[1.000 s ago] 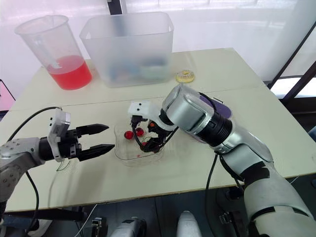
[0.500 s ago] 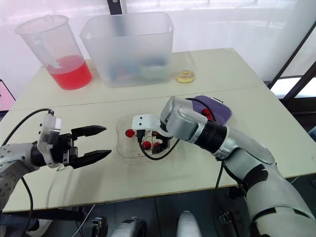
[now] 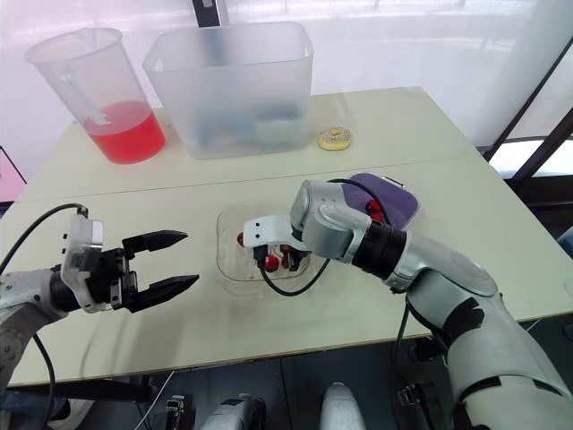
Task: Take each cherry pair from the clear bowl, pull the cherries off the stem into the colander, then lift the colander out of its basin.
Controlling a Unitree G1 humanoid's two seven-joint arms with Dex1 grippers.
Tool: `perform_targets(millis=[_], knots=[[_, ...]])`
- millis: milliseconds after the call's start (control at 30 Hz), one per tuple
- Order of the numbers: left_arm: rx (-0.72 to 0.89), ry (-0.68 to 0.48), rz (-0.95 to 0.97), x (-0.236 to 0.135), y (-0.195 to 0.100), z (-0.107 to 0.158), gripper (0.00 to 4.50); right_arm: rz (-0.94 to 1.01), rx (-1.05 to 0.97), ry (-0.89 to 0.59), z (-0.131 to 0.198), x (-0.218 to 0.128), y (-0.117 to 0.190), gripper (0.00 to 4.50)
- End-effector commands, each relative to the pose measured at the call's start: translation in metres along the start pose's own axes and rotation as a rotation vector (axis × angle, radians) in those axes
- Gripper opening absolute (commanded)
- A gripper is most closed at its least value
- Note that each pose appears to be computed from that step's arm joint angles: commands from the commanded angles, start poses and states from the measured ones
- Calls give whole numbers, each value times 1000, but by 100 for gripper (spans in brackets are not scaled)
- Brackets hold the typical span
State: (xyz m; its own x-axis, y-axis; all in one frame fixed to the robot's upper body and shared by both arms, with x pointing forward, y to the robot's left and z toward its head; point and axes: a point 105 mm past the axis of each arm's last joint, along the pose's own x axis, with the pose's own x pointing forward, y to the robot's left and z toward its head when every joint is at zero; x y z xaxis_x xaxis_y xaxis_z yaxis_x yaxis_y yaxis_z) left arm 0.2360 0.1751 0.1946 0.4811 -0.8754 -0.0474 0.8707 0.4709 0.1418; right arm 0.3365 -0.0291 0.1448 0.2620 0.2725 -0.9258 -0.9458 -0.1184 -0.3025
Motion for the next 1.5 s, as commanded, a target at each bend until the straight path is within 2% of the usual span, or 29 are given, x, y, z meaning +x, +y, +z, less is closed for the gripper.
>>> perform_targets(millis=[33, 233, 433, 567, 700, 800, 967, 1100, 1233, 1500], knots=[[51, -25, 4, 1, -2, 9, 450, -40, -53, -23, 12, -12, -7, 82], [51, -28, 5, 4, -1, 9, 450, -59, -109, -53, 20, -20, -9, 82], [17, 2, 49, 3, 8, 5, 450, -115, -160, -211, 47, -58, -20, 82], [-52, -43, 163, 1, 32, 11, 450, -138, -195, -319, 56, -82, -23, 82], [-87, -145, 230, 0, 47, 29, 450, -173, -229, -452, 64, -105, -29, 82], [-170, -197, 280, 9, 61, 41, 450, -348, -382, -592, 69, -122, -39, 82], [-428, -255, 294, 27, 80, 61, 450, -753, -588, -508, 59, -126, -68, 82], [-433, -203, 267, 40, 81, 70, 450, -942, -713, -433, 56, -127, -78, 82], [-336, -187, 170, 51, 70, 84, 450, -967, -729, -386, 49, -121, -81, 82], [-307, -197, 177, 72, 81, 99, 450, -991, -742, -382, 50, -121, -77, 82]])
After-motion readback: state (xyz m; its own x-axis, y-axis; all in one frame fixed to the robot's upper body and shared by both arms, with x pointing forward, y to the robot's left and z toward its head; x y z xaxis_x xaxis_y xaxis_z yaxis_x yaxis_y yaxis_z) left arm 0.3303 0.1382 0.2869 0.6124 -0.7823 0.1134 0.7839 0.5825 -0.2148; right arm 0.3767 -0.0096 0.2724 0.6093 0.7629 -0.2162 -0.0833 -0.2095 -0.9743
